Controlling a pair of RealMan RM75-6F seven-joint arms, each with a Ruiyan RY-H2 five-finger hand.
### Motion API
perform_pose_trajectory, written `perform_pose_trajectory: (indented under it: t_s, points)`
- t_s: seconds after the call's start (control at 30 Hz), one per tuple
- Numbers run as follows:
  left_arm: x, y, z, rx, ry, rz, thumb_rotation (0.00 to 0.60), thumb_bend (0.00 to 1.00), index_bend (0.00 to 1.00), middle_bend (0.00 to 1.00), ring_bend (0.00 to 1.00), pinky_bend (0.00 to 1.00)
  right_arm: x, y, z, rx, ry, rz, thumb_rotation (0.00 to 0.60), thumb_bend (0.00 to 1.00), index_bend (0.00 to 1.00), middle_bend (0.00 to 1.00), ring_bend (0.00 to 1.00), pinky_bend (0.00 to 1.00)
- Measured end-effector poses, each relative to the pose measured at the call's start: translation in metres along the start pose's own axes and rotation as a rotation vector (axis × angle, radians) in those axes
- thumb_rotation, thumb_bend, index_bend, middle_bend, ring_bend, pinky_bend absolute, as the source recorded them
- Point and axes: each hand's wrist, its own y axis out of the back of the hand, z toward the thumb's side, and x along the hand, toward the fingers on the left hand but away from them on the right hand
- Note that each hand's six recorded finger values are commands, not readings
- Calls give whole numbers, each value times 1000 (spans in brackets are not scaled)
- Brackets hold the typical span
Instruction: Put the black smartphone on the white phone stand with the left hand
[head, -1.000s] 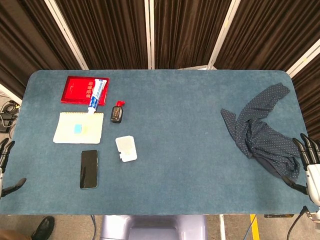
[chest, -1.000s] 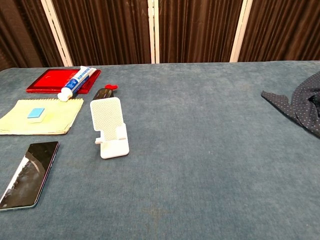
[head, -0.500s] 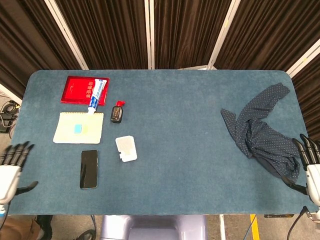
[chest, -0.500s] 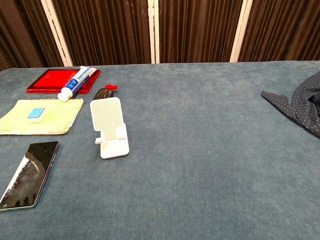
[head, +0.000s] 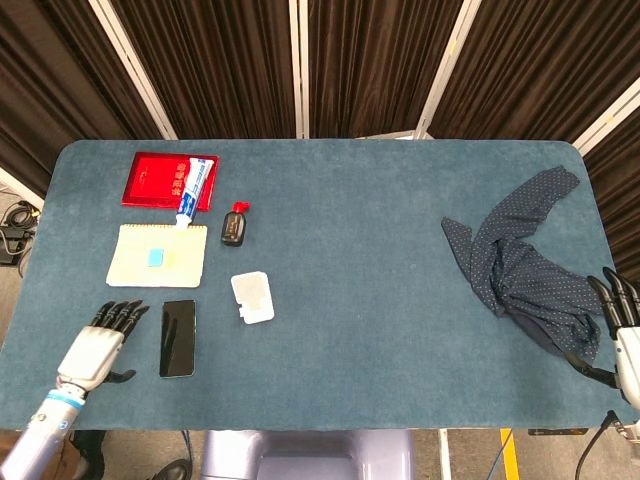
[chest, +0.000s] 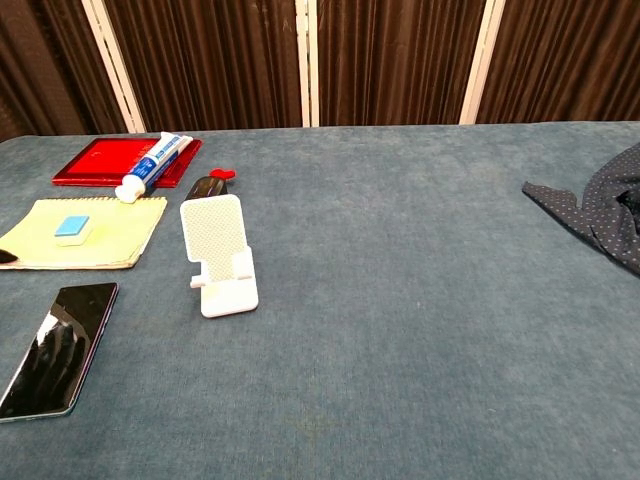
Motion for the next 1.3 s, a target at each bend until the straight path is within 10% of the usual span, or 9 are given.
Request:
perform_pose_trajectory:
  t_s: [1.3]
  points:
    - [43, -21, 72, -55, -69, -41, 600, 0, 0, 0, 0, 0, -1, 2, -4, -38, 2, 12, 600, 0, 0, 0, 0, 0]
